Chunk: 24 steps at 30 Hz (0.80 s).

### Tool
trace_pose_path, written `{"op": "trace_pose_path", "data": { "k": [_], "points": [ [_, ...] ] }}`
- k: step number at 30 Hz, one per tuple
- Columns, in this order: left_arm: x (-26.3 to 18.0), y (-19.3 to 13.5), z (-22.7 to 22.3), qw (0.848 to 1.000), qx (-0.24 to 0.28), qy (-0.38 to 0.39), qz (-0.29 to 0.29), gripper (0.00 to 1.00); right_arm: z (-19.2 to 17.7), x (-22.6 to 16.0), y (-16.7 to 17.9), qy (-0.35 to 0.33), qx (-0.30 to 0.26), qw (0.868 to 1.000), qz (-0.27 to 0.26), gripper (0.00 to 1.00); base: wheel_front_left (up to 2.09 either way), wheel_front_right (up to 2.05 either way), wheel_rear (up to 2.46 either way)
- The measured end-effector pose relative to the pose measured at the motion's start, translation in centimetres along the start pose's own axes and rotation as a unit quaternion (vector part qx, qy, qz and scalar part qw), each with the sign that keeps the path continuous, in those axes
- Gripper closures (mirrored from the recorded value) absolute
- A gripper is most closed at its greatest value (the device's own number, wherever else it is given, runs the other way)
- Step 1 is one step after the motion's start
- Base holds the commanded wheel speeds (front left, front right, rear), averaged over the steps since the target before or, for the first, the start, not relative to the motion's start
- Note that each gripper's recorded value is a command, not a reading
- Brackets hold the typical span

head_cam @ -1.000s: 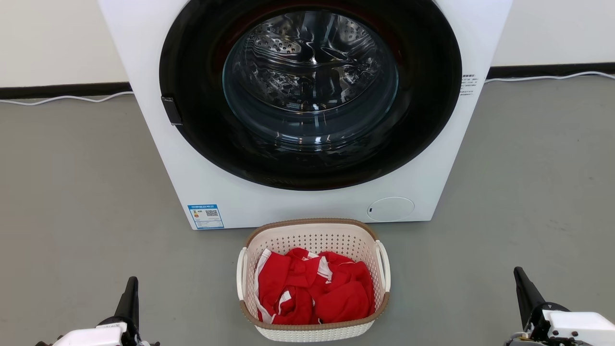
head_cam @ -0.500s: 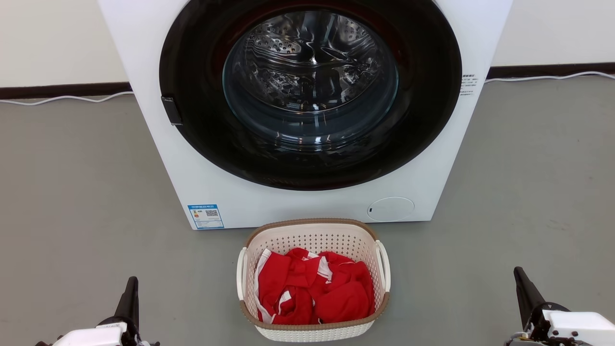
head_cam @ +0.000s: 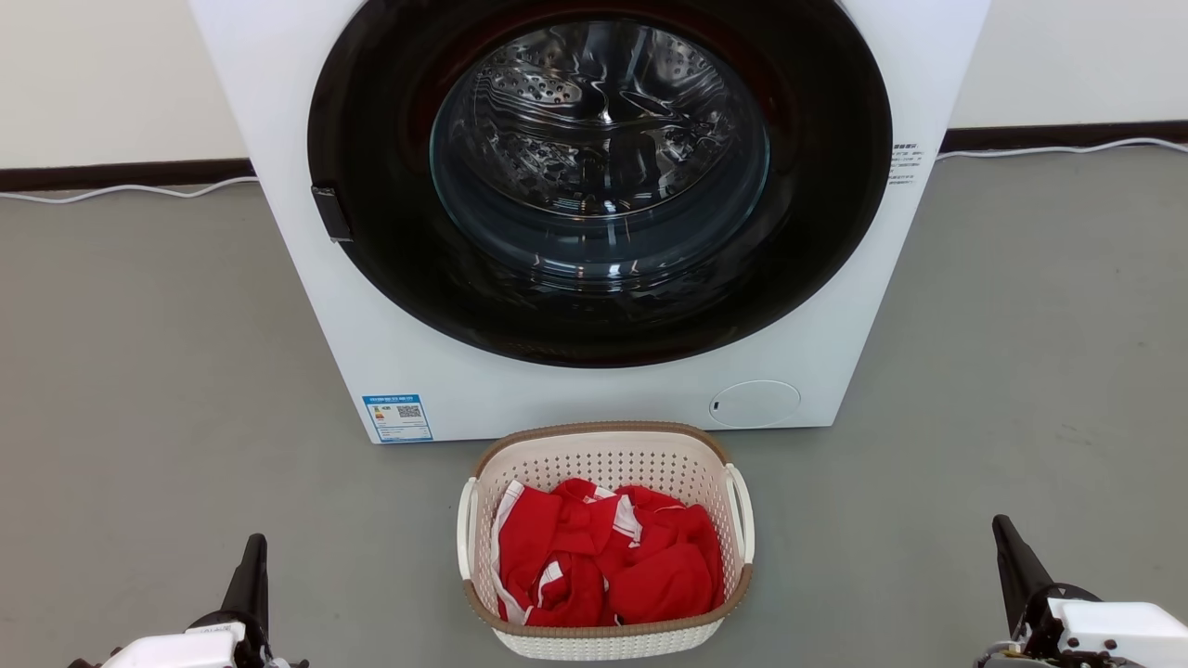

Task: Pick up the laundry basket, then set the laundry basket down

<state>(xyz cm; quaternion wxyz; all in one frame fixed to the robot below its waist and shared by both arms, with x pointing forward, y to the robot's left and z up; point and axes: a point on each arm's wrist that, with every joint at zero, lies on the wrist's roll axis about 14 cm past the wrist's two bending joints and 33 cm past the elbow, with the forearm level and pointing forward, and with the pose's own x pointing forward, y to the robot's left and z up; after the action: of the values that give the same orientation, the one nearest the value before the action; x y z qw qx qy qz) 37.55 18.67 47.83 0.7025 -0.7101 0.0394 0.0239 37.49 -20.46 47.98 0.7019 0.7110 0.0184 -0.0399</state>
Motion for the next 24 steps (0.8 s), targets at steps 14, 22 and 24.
{"op": "trace_pose_path", "data": {
  "k": [14,22,24],
  "points": [
    [0.00,0.00,0.00,1.000,0.000,0.000,0.000,1.00,0.00,0.00,0.00,0.000,0.000,1.000,0.000,1.00,0.00,0.00,0.00],
    [0.00,0.00,0.00,1.000,0.000,0.000,0.000,1.00,0.00,0.00,0.00,0.000,0.000,1.000,0.000,1.00,0.00,0.00,0.00],
    [0.00,0.00,0.00,1.000,0.000,0.000,0.000,1.00,0.00,0.00,0.00,0.000,0.000,1.000,0.000,1.00,0.00,0.00,0.00]
  ]
}}
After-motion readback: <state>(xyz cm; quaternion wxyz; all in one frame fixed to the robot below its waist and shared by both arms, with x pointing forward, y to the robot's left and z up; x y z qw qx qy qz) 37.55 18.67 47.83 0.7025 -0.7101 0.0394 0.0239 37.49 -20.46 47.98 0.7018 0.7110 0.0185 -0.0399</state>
